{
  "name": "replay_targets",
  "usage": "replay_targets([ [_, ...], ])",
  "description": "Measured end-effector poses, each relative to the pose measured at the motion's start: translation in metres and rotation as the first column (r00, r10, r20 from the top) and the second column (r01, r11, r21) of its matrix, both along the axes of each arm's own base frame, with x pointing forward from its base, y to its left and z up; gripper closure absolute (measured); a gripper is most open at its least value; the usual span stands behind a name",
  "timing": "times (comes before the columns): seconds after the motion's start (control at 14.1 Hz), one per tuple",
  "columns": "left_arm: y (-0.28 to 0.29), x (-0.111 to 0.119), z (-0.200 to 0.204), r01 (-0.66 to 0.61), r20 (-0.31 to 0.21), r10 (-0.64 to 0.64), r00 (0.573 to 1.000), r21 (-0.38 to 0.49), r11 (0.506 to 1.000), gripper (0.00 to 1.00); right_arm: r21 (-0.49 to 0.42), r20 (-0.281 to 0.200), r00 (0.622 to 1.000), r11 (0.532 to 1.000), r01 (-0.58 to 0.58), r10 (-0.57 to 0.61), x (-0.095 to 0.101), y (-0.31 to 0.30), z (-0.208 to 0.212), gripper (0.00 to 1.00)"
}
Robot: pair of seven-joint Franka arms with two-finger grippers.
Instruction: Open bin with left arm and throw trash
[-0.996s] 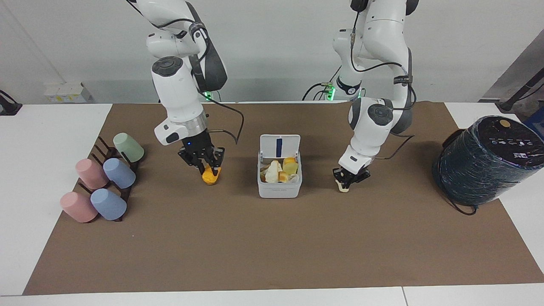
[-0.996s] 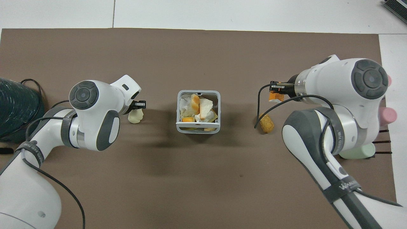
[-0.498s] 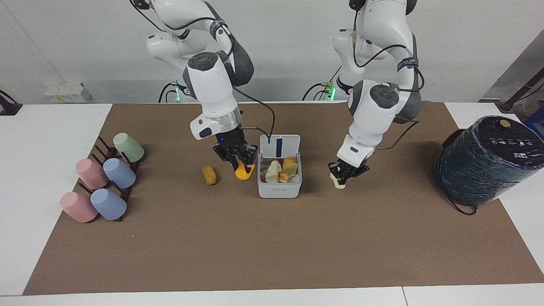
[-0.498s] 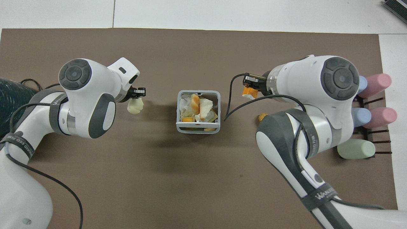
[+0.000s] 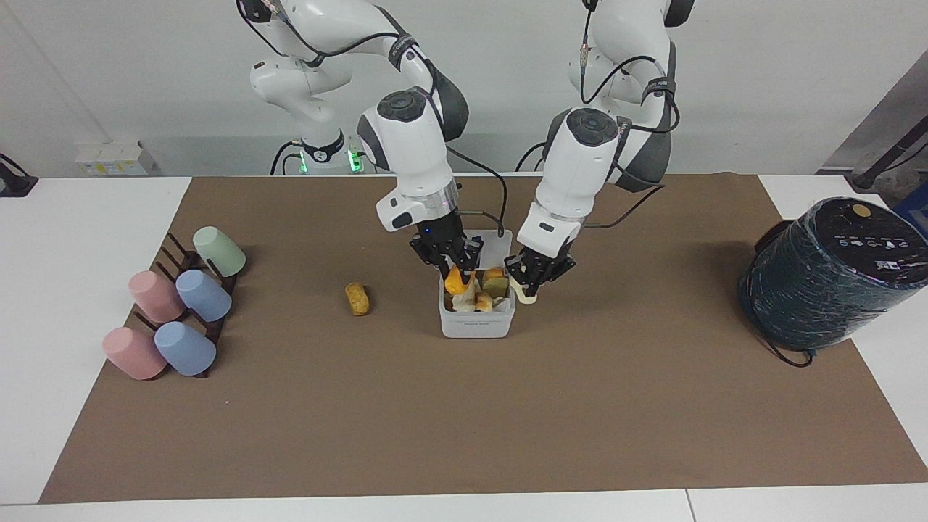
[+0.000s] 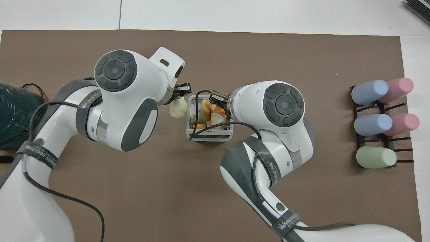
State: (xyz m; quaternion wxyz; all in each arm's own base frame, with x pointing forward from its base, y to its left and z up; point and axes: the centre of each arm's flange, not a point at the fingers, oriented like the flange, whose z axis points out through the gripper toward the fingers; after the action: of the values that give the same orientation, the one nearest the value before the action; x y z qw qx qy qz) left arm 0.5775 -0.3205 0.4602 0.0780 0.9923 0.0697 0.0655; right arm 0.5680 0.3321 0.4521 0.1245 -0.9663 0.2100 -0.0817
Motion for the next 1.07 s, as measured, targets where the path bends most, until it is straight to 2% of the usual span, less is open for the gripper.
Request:
replay_targets([
  [0.36, 0.007, 0.005, 0.002, -0.016, 0.011, 0.016, 1.0, -0.003, 1.0, 0.93, 0.005, 0.009, 1.0, 1.0, 0.009, -0.009, 0.003, -0.002, 0.005, 0.03],
  [0.57, 0.011, 0.007, 0.002, -0.023, 0.014, 0.023, 1.0, -0.003, 1.0, 0.93, -0.004, 0.033, 0.999, 0.999, 0.034, -0.034, 0.021, -0.031, 0.013, 0.0],
  [0.78, 0.005, 0.006, 0.004, -0.026, 0.021, 0.027, 0.999, -0.023, 0.999, 0.93, -0.056, 0.061, 0.998, 0.998, -0.029, 0.032, 0.048, -0.099, 0.018, 0.0],
  [0.92, -0.009, 0.003, 0.006, -0.023, 0.039, 0.026, 0.999, -0.062, 0.998, 0.93, -0.104, 0.052, 0.992, 0.988, -0.111, 0.117, 0.057, -0.141, 0.008, 0.0],
  [1.07, -0.033, -0.009, 0.004, -0.02, 0.044, 0.024, 0.999, -0.086, 0.996, 0.93, -0.14, 0.011, 0.98, 0.971, -0.195, 0.198, 0.052, -0.165, -0.016, 0.0],
])
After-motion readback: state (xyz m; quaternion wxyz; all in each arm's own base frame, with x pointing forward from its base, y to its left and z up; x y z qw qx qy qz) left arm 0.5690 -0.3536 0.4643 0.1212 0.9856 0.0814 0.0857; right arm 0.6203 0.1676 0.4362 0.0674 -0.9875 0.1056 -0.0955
